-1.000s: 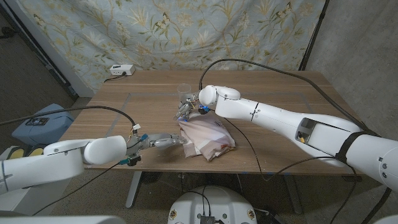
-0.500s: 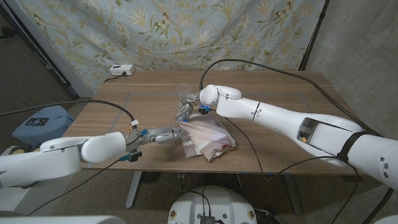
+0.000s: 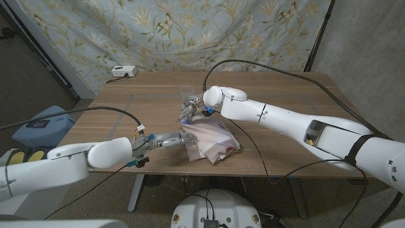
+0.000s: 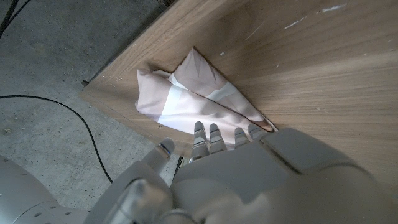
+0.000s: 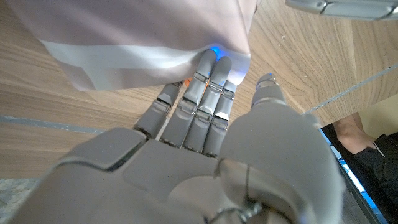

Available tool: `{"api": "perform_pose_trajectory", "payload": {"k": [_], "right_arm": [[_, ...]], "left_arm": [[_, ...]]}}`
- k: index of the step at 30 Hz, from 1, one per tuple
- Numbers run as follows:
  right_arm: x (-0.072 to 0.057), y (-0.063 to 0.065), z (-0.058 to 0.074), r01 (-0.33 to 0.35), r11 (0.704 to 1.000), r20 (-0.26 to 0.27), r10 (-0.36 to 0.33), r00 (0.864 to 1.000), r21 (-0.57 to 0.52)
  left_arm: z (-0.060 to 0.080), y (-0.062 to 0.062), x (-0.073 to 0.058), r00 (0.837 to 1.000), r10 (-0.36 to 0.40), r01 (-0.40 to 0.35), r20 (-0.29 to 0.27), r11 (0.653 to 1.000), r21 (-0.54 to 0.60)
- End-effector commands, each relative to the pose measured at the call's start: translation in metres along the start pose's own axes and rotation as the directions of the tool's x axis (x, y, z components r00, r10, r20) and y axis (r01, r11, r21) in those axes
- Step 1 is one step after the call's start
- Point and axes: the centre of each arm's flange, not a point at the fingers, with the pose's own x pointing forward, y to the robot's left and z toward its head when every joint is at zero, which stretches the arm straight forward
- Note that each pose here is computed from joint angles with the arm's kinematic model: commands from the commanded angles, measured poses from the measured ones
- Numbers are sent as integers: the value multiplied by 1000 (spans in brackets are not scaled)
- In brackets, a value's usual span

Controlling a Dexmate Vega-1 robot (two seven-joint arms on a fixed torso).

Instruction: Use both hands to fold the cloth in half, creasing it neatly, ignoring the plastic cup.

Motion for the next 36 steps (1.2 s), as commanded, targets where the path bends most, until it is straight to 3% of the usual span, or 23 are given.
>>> {"api": "perform_pose_trajectory", "payload": {"k": [1, 8, 17, 30, 36], "right_arm": [[-6, 3, 0, 7, 1000, 10, -7, 1000, 12], [-9, 7, 1, -1, 1000, 19, 1, 1000, 14], [-14, 11, 1, -6, 1000, 38, 5, 999, 20], [-34, 4, 6, -2, 1000, 98, -1, 995, 31], [-36, 0, 6, -8, 999, 114, 4, 993, 34]], "left_arm": [[-2, -9, 11, 1000, -25, 25, 18, 1000, -16], [-8, -17, 13, 998, -66, 65, -23, 998, -17], [-10, -17, 11, 996, -67, 67, -59, 998, 6], [-6, -14, 9, 998, -40, 40, -49, 999, 9], [-7, -13, 9, 998, -36, 36, -45, 999, -1]]}}
